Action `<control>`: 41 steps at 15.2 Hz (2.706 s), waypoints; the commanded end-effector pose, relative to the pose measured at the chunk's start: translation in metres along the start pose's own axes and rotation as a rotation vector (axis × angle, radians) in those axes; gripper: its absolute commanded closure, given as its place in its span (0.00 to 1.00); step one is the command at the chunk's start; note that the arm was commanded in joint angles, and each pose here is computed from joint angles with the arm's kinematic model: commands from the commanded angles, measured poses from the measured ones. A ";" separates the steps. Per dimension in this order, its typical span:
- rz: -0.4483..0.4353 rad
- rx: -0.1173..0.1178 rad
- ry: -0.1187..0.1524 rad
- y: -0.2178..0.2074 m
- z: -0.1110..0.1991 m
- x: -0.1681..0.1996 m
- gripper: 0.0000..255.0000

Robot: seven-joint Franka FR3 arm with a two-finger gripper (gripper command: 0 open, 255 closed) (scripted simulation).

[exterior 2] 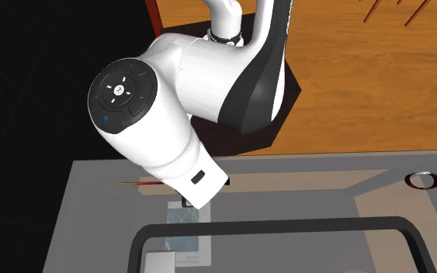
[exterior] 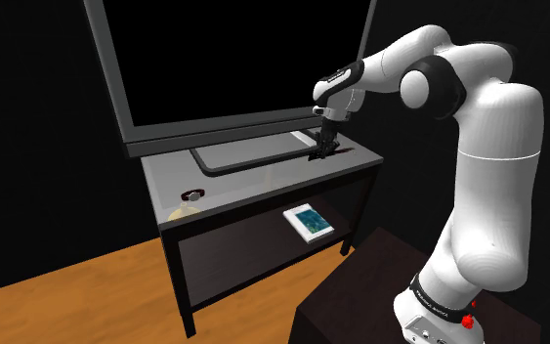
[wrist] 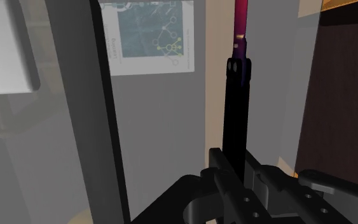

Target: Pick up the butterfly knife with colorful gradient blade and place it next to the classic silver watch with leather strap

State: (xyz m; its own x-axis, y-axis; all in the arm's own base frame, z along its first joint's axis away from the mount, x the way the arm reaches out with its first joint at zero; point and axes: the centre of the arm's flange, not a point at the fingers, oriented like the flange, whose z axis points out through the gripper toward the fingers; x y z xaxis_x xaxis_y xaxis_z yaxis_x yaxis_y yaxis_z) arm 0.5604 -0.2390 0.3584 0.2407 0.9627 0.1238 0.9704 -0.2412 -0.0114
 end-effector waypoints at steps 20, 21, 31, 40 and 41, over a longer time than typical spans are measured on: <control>0.000 0.000 0.000 -0.002 -0.067 0.088 1.00; 0.000 0.000 0.000 -0.003 -0.065 0.101 1.00; 0.000 0.000 0.000 -0.007 -0.049 0.232 1.00; 0.000 0.000 0.000 -0.011 -0.035 0.350 1.00; 0.000 0.000 0.000 -0.012 -0.034 0.363 1.00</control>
State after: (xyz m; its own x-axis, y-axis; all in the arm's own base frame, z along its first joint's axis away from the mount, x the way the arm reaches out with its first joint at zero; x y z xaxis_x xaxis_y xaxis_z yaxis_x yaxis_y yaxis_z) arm 0.6341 0.0944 0.4362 0.2401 0.9629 0.1234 0.9706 -0.2405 -0.0116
